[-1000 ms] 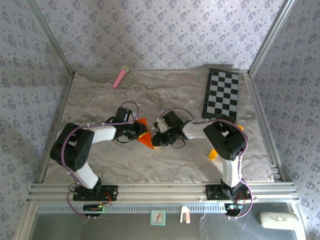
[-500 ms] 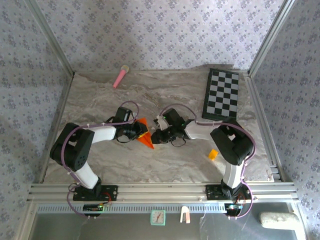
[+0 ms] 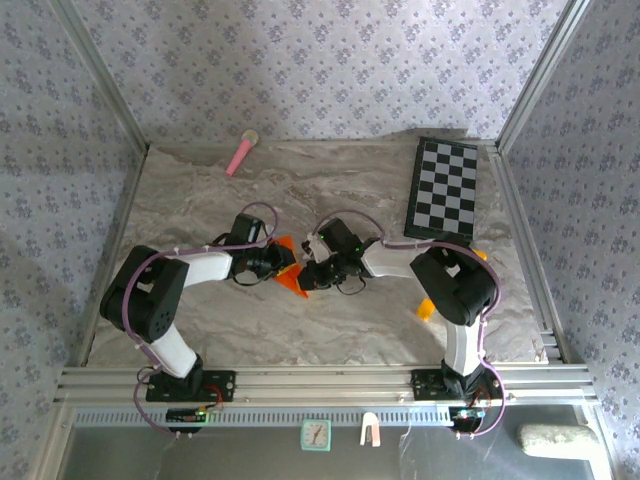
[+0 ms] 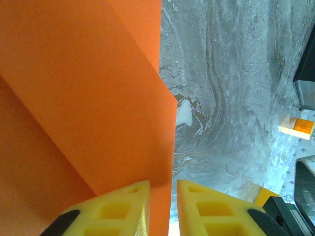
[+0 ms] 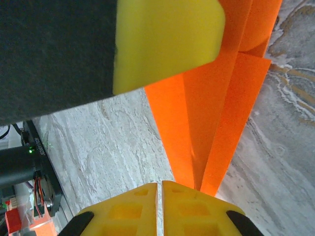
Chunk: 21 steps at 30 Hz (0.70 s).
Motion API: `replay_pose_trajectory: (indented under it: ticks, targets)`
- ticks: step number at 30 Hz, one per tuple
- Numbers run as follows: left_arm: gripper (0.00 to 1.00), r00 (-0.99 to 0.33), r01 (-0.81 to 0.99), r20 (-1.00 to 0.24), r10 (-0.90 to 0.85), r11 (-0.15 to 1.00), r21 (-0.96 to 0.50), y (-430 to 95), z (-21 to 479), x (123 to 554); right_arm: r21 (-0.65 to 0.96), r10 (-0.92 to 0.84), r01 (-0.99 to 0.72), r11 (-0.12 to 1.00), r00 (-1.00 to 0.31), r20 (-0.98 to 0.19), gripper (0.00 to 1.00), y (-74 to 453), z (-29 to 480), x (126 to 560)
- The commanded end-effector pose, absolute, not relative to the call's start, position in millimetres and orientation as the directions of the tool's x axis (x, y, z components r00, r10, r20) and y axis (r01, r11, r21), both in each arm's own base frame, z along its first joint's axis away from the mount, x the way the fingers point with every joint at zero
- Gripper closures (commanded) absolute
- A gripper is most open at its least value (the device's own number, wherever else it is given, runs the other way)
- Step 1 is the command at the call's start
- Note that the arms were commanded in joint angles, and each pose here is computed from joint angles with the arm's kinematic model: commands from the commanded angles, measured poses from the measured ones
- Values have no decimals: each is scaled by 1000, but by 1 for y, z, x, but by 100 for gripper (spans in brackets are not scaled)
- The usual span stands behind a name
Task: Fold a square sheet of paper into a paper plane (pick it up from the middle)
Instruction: Fourth fold the wing at the center of the table.
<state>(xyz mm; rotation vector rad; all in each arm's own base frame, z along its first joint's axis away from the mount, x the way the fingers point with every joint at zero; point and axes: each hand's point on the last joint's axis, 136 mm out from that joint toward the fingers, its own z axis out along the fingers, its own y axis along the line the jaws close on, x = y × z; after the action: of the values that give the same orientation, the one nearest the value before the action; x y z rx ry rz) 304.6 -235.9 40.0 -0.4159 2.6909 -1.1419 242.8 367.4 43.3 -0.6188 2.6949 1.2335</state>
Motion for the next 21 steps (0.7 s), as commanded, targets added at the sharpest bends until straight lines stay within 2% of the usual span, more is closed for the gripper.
replay_pose_trajectory:
  ticks: [1,21]
  targets:
    - [78,-944,-179,-58,-324,654,-735,-239,43,310,681,-335,-412,606,-908,-251,90,367,35,241]
    - [78,-945,-186,-50,-324,657,-731,-240,38,311,658,-339,-393,643,-916,-215,90,361,20,240]
